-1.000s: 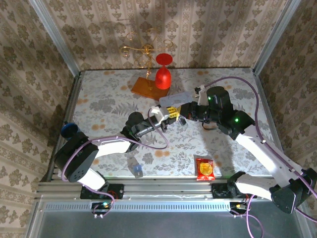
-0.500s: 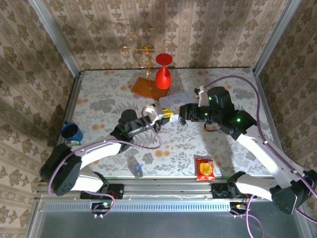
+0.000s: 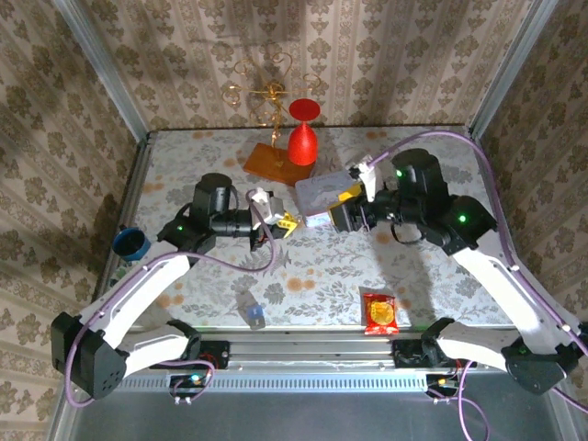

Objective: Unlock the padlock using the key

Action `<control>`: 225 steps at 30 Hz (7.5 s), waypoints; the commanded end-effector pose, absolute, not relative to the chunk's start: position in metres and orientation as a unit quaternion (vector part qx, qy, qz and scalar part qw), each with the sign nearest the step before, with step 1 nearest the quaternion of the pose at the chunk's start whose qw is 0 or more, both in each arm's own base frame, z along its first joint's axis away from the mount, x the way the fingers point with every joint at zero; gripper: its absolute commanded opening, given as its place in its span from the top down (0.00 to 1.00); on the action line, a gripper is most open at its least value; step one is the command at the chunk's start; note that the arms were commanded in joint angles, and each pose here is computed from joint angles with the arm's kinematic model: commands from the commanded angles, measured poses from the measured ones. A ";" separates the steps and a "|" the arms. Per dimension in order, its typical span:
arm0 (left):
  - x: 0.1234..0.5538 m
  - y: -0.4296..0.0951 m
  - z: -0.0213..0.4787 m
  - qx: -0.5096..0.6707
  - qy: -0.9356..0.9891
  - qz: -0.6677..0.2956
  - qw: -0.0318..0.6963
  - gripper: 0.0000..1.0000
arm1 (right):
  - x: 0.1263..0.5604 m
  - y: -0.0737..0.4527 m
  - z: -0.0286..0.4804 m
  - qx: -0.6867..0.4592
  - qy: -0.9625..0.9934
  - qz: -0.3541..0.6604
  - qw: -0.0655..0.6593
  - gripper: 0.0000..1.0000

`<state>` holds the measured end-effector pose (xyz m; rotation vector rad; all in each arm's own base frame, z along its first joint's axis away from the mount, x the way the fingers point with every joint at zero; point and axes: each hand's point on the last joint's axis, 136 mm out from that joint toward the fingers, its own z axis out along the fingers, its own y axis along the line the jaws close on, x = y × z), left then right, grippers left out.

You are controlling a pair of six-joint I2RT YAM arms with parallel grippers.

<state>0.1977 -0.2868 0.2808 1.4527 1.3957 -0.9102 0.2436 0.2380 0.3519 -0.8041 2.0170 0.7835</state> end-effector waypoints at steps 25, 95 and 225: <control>0.179 -0.263 0.254 0.691 0.604 -0.260 0.298 1.00 | 0.233 0.318 0.289 -0.394 0.775 0.393 0.298 0.74; 0.279 -0.244 0.312 0.380 0.704 -0.239 0.551 0.00 | 0.265 0.213 0.260 -0.120 0.841 0.384 0.362 1.00; 0.340 -0.446 0.124 -0.187 0.914 -0.321 0.160 1.00 | 0.289 0.107 0.116 0.190 0.788 0.407 0.421 1.00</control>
